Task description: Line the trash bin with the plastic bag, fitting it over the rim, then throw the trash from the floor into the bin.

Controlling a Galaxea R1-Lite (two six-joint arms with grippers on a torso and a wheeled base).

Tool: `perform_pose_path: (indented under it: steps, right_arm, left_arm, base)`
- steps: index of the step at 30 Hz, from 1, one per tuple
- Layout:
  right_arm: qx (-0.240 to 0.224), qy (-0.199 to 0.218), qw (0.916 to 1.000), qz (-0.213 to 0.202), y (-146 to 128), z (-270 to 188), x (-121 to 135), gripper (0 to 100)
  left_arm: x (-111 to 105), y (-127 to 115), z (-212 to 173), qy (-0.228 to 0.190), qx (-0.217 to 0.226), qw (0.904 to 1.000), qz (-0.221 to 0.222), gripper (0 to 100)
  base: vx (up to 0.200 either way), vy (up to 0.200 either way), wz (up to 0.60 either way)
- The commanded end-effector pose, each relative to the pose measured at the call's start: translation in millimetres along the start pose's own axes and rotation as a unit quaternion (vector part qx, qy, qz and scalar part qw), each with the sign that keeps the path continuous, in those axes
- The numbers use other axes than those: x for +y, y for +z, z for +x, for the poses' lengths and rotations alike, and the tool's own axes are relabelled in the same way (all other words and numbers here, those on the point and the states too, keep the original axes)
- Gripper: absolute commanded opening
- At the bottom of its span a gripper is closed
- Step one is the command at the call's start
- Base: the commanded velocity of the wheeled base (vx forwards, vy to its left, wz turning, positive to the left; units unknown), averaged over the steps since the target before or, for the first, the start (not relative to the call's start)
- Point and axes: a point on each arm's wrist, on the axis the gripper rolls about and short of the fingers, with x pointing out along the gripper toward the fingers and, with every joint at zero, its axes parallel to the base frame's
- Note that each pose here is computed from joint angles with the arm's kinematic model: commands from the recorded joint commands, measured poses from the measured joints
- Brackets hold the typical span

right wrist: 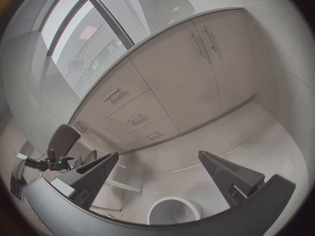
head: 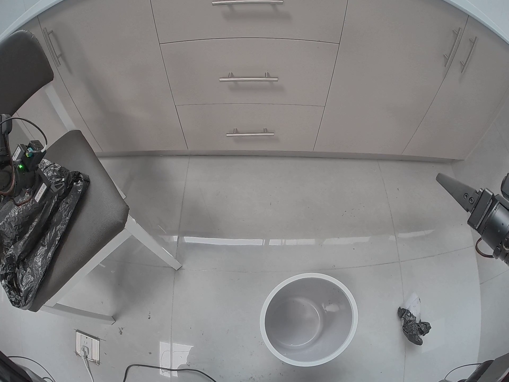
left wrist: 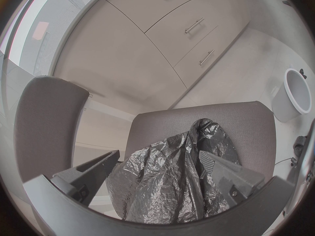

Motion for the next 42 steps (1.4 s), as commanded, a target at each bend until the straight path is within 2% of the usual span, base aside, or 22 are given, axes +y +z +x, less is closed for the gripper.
perform_pose_path:
  steps: [1,7,17,26,27,39,42]
  right_arm:
    - [0.006,-0.003,1.0000,0.000,-2.2,2.2,-1.1,100]
    - [0.007,-0.003,1.0000,0.001,-2.9,2.4,-1.4,100]
    - [0.011,-0.006,0.9999,0.002,-4.3,5.2,-2.5,100]
    - [0.011,-0.006,0.9999,0.004,-4.3,5.2,-2.5,100]
    - [0.010,-0.006,0.9999,0.008,-4.1,4.9,-2.4,100]
    - [0.009,-0.008,0.9999,0.012,-3.4,5.0,-2.9,100]
    - [0.008,-0.008,0.9998,0.013,-3.3,5.0,-3.1,100]
  left_arm:
    - [-0.8,-0.4,0.1,-0.001,0.002,1.0000,0.001,100]
    - [-8.9,-8.7,25.3,-0.017,0.015,0.9997,-0.005,100]
    - [-14.4,-11.4,57.8,0.007,-0.004,1.0000,-0.001,100]
    - [-14.4,-12.4,61.9,0.007,-0.005,1.0000,-0.002,100]
    - [-14.9,-12.8,62.4,0.005,-0.004,1.0000,-0.003,0]
    - [-16.5,-5.0,59.0,0.003,-0.021,0.9989,-0.041,0]
    - [-16.0,-0.7,54.9,0.000,-0.034,0.9973,-0.065,0]
  base:
    - [0.000,0.000,0.00]
    - [0.000,0.000,0.00]
    - [0.000,0.000,0.00]
    - [0.000,0.000,0.00]
    - [0.000,0.000,0.00]
    - [0.000,0.000,0.00]
    - [0.000,0.000,0.00]
